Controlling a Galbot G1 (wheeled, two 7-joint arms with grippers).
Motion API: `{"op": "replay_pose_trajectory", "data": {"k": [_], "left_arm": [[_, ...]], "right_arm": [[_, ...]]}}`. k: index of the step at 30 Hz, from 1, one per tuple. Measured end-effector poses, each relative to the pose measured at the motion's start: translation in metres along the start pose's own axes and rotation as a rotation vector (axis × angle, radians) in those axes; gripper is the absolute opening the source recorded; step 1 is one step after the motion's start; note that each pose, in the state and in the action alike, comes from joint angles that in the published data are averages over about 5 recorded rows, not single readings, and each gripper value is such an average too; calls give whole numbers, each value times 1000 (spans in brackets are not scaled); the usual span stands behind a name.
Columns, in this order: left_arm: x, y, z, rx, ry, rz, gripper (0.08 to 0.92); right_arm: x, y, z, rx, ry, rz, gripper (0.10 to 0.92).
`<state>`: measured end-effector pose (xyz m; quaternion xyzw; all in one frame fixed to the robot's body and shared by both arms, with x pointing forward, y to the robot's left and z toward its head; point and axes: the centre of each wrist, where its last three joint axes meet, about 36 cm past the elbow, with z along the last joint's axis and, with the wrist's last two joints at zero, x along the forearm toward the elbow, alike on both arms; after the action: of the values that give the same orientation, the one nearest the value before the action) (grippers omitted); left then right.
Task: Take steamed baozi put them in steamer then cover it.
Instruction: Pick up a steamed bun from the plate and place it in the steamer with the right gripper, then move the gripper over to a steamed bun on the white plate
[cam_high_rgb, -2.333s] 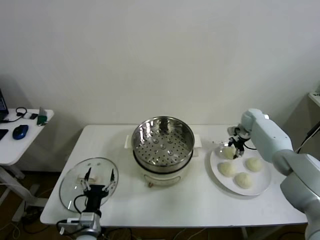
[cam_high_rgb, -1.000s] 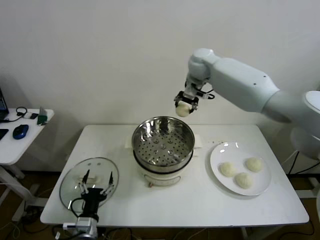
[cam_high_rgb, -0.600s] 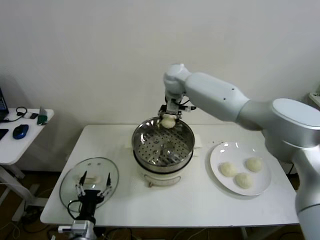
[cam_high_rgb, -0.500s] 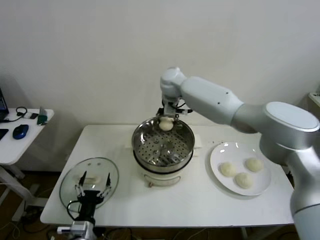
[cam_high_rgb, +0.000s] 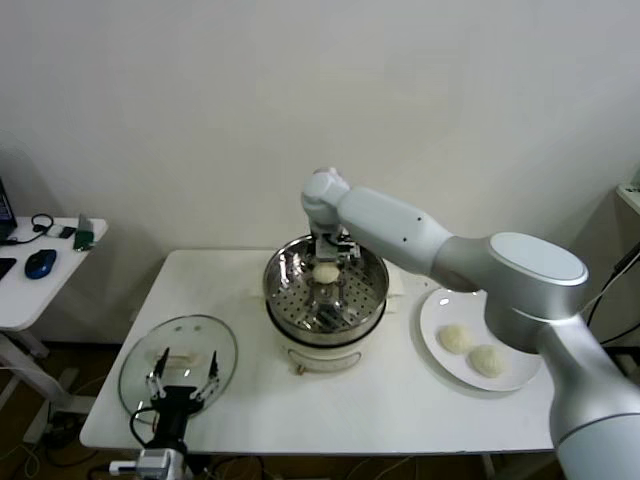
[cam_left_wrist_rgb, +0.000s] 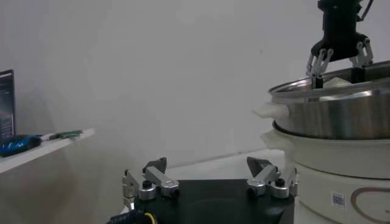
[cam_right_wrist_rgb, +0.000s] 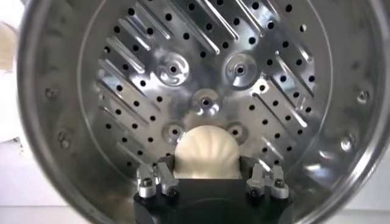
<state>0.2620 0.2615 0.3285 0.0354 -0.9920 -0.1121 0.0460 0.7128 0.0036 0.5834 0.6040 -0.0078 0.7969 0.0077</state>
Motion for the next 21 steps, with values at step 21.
{"op": "replay_pose_trajectory", "data": {"k": [21], "left_arm": [[2, 0, 2, -3, 6, 2, 823]], "right_arm": [[43, 25, 7, -44, 14, 14, 823]]}}
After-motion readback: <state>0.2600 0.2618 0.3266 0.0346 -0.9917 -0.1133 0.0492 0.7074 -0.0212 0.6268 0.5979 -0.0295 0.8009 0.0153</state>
